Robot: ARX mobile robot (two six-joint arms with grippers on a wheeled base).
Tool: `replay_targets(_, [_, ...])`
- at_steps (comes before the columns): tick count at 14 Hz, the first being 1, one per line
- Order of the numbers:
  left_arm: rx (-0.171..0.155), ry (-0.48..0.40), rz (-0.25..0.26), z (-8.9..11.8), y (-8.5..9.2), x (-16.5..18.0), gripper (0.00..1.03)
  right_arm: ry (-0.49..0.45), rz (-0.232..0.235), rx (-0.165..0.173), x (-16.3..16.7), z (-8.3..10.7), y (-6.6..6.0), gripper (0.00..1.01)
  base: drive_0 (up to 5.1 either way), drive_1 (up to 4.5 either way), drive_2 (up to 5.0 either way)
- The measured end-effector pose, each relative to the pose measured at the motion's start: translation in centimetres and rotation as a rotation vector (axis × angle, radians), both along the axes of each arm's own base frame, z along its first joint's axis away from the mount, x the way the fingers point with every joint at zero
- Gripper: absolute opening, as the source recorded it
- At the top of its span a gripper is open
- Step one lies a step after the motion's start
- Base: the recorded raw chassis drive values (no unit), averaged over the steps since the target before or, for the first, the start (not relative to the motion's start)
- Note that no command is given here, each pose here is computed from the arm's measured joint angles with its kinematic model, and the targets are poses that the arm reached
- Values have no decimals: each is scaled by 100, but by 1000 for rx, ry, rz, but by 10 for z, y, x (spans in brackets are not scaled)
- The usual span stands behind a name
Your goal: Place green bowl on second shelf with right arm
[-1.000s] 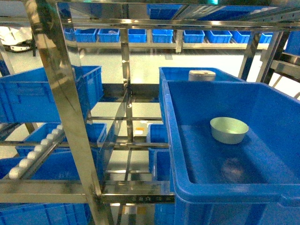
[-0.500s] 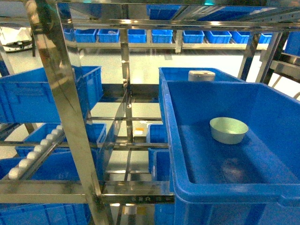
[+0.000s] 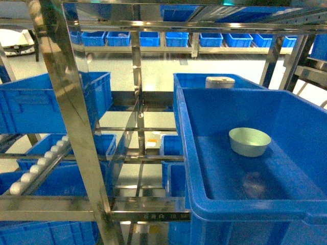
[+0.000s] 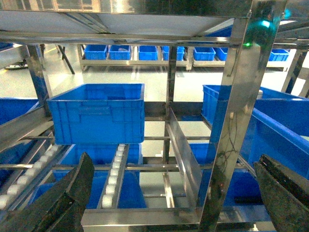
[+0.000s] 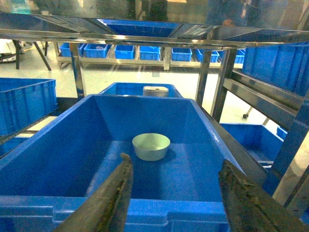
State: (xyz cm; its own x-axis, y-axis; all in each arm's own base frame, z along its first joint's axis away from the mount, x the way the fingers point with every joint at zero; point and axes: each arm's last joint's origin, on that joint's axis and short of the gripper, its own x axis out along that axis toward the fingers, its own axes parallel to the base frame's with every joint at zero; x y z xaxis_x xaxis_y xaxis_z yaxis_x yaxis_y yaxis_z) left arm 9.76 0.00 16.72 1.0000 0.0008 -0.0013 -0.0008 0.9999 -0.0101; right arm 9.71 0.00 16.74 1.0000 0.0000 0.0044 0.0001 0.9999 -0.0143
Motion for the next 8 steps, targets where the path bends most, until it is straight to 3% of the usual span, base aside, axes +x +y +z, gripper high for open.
replay_targets(3, [0,0,0,0,0,0,98,0,0,0,0,0,0,66,0,0,0])
replay_targets(6, [0,0,0,0,0,0,98,0,0,0,0,0,0,96,0,0,0])
replay_targets(8, [0,0,0,0,0,0,98,0,0,0,0,0,0,100,0,0,0])
